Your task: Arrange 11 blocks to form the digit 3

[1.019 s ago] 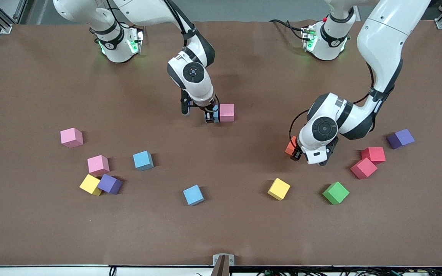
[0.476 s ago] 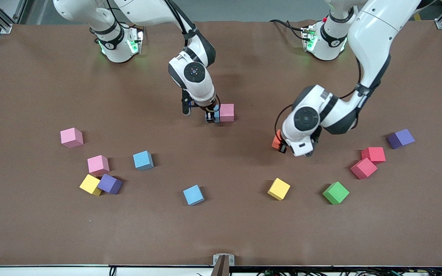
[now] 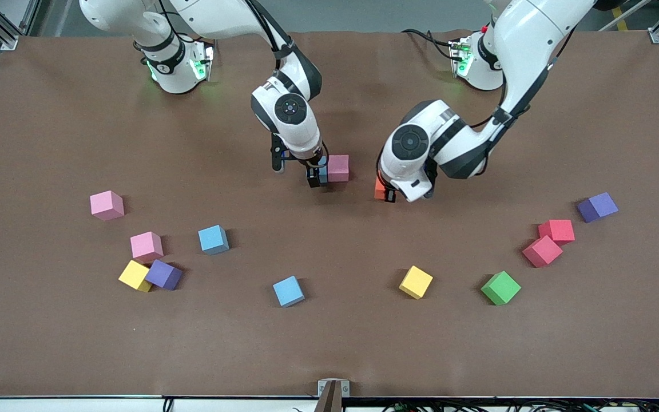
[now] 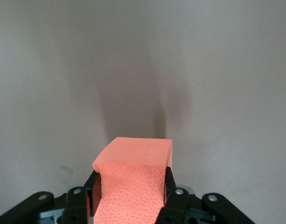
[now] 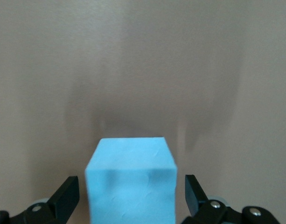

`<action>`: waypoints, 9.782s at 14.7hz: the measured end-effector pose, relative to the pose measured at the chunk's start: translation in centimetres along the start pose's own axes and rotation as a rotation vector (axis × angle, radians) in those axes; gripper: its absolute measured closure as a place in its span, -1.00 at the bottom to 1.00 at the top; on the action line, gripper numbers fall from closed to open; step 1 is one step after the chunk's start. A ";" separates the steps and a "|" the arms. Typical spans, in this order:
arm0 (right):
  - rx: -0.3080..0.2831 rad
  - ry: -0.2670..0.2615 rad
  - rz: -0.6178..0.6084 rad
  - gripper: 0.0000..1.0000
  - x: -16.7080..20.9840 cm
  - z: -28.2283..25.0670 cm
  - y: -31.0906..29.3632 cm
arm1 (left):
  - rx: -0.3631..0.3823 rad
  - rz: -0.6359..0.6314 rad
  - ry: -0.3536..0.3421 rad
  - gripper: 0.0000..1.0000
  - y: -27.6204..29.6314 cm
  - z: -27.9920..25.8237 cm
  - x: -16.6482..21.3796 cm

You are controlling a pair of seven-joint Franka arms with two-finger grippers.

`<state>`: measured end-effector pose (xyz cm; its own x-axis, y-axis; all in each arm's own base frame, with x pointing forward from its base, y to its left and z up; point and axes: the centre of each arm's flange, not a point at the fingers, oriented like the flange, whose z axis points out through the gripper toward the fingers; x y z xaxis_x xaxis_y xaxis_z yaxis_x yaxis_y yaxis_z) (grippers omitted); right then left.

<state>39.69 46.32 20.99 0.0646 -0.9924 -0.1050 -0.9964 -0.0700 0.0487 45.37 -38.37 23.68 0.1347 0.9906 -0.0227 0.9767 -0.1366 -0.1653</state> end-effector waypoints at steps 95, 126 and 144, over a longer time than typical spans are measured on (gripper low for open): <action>-0.062 0.034 -1.621 -0.13 -0.4 0.8 -6.9 | -0.178 0.843 0.177 -1.00 19.1 -10.6 19.5; -0.065 0.042 -2.098 -1.00 30.3 -11.8 -26.5 | -0.241 0.652 0.067 -1.00 22.6 -2.9 12.1; -0.102 0.119 -2.639 -1.00 42.8 -7.2 -27.5 | -0.329 0.577 0.083 -0.22 23.8 -6.3 13.4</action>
<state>70.21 5.05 22.29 0.4188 0.9079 0.0183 0.9079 -0.4190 0.0099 71.46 -28.34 25.69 0.6501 0.7574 0.0610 0.7426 -0.6503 0.1601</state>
